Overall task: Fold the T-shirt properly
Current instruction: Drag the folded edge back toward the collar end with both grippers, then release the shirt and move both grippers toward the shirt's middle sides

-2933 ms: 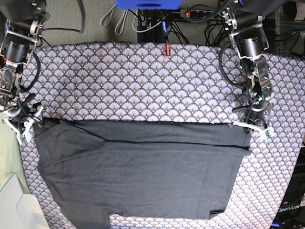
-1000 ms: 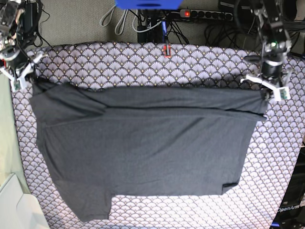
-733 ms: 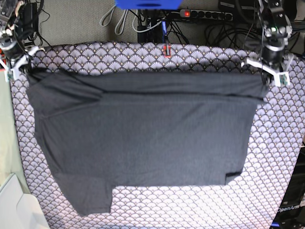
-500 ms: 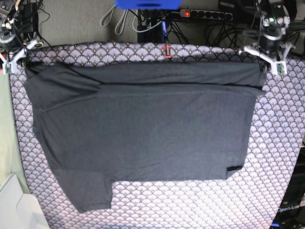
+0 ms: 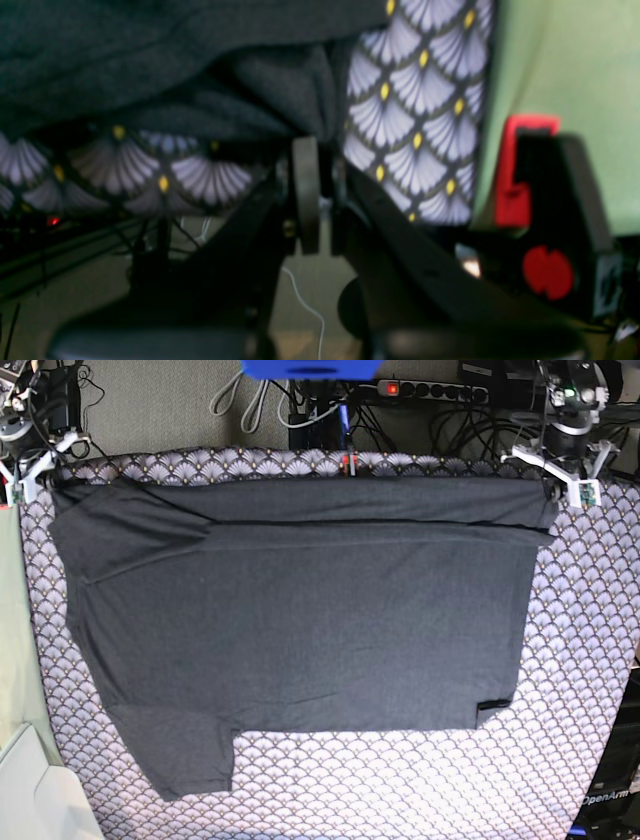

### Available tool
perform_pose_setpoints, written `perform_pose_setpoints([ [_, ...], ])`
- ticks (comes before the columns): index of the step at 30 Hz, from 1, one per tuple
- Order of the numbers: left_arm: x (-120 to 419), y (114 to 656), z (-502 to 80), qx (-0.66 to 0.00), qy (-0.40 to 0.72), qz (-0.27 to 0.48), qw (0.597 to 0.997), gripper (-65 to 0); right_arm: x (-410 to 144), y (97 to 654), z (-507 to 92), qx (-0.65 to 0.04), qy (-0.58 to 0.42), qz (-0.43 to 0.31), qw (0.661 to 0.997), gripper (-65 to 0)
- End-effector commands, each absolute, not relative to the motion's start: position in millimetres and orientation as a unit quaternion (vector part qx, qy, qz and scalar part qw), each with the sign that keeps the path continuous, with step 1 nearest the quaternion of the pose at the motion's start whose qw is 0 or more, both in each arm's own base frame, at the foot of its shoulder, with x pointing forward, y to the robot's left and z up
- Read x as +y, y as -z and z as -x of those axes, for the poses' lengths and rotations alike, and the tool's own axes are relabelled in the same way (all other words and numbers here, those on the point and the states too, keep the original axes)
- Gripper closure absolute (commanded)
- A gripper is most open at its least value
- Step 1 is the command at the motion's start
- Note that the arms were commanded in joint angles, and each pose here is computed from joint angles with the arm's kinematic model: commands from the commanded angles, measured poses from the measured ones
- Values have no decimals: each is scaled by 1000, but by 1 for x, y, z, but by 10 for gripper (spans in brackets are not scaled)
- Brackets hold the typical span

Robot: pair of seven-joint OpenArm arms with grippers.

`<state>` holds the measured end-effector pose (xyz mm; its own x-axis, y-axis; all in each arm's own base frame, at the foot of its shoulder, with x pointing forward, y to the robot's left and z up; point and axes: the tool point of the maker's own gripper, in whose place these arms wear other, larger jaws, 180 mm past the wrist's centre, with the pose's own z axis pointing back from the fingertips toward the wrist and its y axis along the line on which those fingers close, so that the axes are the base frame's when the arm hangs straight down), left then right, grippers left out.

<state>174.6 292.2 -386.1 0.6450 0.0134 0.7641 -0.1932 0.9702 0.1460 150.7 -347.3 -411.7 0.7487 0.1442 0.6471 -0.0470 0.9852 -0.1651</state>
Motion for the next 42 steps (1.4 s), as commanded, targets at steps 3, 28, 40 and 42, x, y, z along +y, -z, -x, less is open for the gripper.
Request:
perform_pose_setpoints([
  [3,301,377,-178,-428,-56,-122,894,-8,-354,401,-155,-365,-55,79,926,0],
  [28,346,346,-193,-466,-96,-171,863,-334,-424,343,-178,-437,24,165,884,-378],
  [40,332,282,-283,-582,-110,-145,793,-339,-399,316,-318,-455,-59,161,874,-378],
  [42,327,273,-296,-595,-108,-137,784,-339,-392,318,-346,-452,-68,156,876,-378],
])
